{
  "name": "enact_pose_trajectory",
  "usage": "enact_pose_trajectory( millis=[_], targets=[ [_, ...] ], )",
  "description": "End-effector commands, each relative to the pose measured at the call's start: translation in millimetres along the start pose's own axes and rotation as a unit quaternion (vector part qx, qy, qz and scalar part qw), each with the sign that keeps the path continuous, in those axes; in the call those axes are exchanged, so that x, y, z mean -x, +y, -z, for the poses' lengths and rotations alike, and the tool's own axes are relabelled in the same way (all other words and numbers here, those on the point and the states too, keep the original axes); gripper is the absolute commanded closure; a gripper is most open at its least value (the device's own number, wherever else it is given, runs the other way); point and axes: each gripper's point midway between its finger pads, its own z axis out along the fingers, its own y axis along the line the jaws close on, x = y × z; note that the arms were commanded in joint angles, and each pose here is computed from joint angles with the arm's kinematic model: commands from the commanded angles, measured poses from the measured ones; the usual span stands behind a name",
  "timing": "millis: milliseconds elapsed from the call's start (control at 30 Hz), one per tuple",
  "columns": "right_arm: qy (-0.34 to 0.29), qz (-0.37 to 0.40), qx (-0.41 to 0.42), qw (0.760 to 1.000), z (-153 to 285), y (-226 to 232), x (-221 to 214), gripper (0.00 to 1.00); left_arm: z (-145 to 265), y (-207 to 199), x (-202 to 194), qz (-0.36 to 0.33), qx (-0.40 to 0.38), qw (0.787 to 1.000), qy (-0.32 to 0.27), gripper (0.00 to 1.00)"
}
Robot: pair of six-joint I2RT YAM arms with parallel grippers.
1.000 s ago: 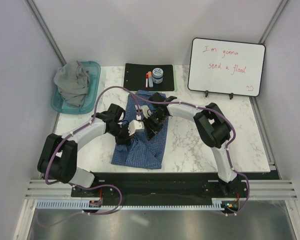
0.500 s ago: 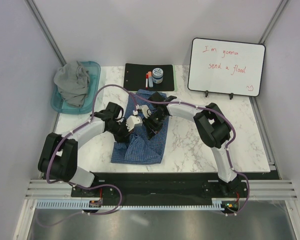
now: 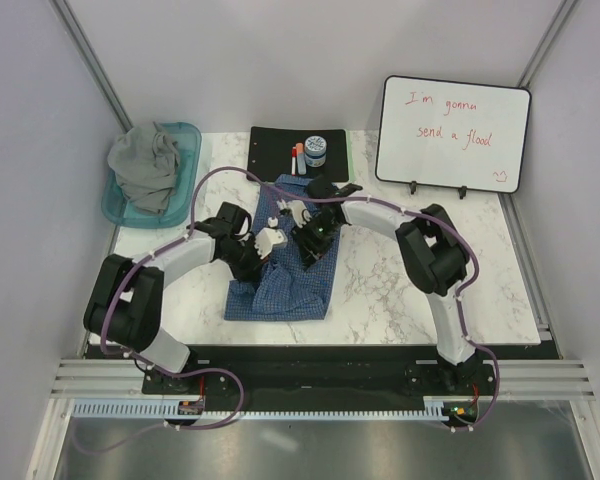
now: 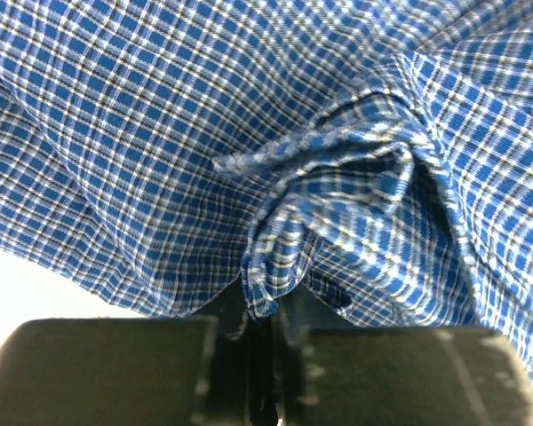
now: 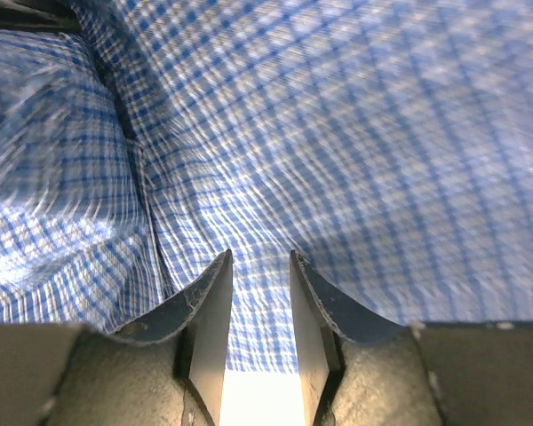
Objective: Fold and stack the long sleeve shirts
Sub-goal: Fold the shirt
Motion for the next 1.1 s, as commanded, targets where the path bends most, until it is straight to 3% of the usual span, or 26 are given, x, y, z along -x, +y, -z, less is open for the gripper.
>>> enact_pose_trajectory(
  millis=[0, 133, 167, 267, 300, 500, 700, 900, 967, 1033, 1067],
  targets=[
    [-0.045, -0.001, -0.035, 0.998, 47.3, -3.4, 17.8, 0.59, 3.4, 21.9, 23.4, 0.013, 0.035, 0.999, -0.019, 0.82],
    [-0.049, -0.005, -0.041, 0.998, 59.2, 3.6, 13.4, 0.59, 23.9, 21.9, 44.7, 0.015, 0.04, 0.998, -0.049, 0.57],
    [-0.044, -0.008, -0.034, 0.998, 56.3, 4.9, 8.8, 0.59, 29.5, 23.5, 49.1, 0.018, 0.045, 0.997, -0.056, 0.42],
    [-0.021, -0.017, -0.03, 0.999, 39.7, -1.4, -4.3, 0.61, 46.7, 26.6, 60.8, 0.041, 0.047, 0.996, -0.071, 0.34],
    [-0.008, -0.022, -0.032, 0.999, 27.9, -9.2, -10.6, 0.63, 53.7, 27.5, 63.1, 0.056, 0.047, 0.995, -0.073, 0.27],
    [0.02, -0.026, -0.077, 0.996, -5.9, -60.2, -16.6, 0.67, 81.8, 19.8, 52.5, 0.091, 0.023, 0.99, -0.109, 0.25],
    [-0.001, 0.003, -0.097, 0.995, 15.1, -76.2, 11.1, 0.66, 85.3, -19.5, 26.1, 0.062, -0.039, 0.991, -0.109, 0.19],
    [-0.073, 0.047, -0.061, 0.994, 91.2, -12.4, 30.7, 0.42, 74.8, -19.5, 2.0, 0.005, -0.013, 0.995, -0.1, 0.16],
    [-0.084, 0.054, -0.056, 0.993, 98.6, 1.7, 18.2, 0.14, 72.0, -14.7, 0.8, -0.018, 0.008, 0.994, -0.111, 0.15],
    [-0.097, 0.077, -0.066, 0.99, 113.6, 17.0, 6.6, 0.04, 72.4, -8.4, 2.6, -0.033, 0.03, 0.992, -0.119, 0.14],
    [-0.1, 0.086, -0.082, 0.988, 117.6, 16.9, 4.1, 0.02, 69.0, -6.1, 0.2, -0.035, 0.036, 0.992, -0.119, 0.05]
  ],
)
